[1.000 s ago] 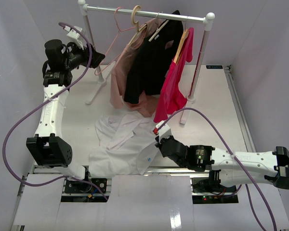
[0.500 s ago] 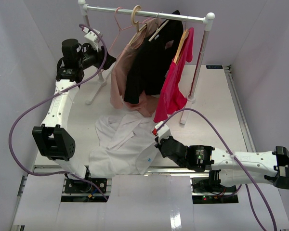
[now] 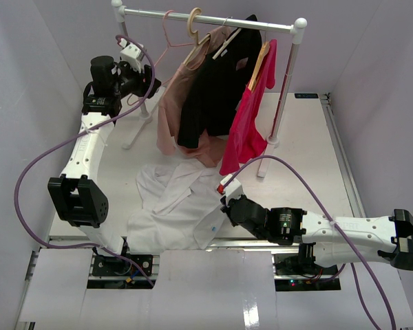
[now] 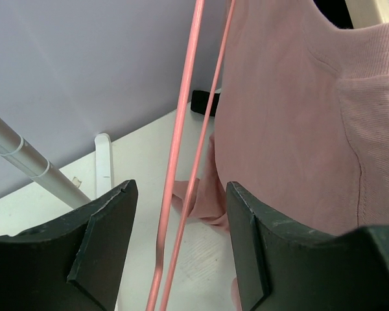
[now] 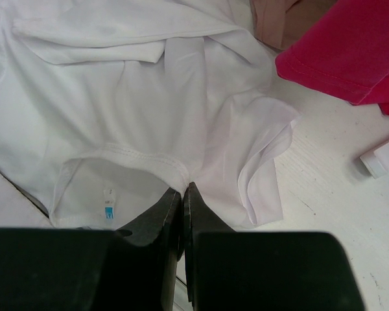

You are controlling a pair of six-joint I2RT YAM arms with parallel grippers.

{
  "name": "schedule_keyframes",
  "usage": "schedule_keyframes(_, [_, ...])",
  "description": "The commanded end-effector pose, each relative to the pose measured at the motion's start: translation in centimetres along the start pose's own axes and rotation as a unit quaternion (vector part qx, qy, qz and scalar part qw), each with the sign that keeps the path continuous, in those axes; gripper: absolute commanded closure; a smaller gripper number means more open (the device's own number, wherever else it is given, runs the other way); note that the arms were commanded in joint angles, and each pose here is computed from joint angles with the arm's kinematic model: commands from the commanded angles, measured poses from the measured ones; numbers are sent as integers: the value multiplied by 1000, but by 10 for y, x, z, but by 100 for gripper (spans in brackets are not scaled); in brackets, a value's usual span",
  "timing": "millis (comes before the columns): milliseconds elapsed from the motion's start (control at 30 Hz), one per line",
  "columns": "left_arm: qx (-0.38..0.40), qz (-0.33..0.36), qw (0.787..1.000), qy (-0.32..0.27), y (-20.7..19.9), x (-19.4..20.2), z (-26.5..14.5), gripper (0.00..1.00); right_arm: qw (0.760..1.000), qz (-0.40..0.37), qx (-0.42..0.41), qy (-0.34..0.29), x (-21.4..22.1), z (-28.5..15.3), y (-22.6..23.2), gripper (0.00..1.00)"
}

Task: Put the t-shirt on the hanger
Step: Pick up the hanger from the clothesline.

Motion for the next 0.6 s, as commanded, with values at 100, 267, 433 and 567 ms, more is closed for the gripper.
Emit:
schedule_keyframes(100, [5,27,999,-23,2,-19,-5,41,1000,10,-14,-23,-7,-1,3,92])
schedule_keyframes(267, [14,19,999,-21,0,-16,-2,74,1000,11,-15,-25,-8,-2,3,92])
schedule_keyframes(433, [10,18,999,-32,-2,-24,-4,100,1000,11,-14,-25,-8,-2,2,92])
schedule_keyframes(567, [-9,25,998,-50,-5,-41,-10,100,999,11,-14,-27,-8,-2,2,92])
Point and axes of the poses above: each gripper's point midway between its finger pads, its own z axis out along the fingers, its own y axis along the line the jaws close on, x = y × z, the point moved 7 cm from there along -z, back along the fingers, and after that the axes turned 6 degrees about z, right-handed, at the moved point
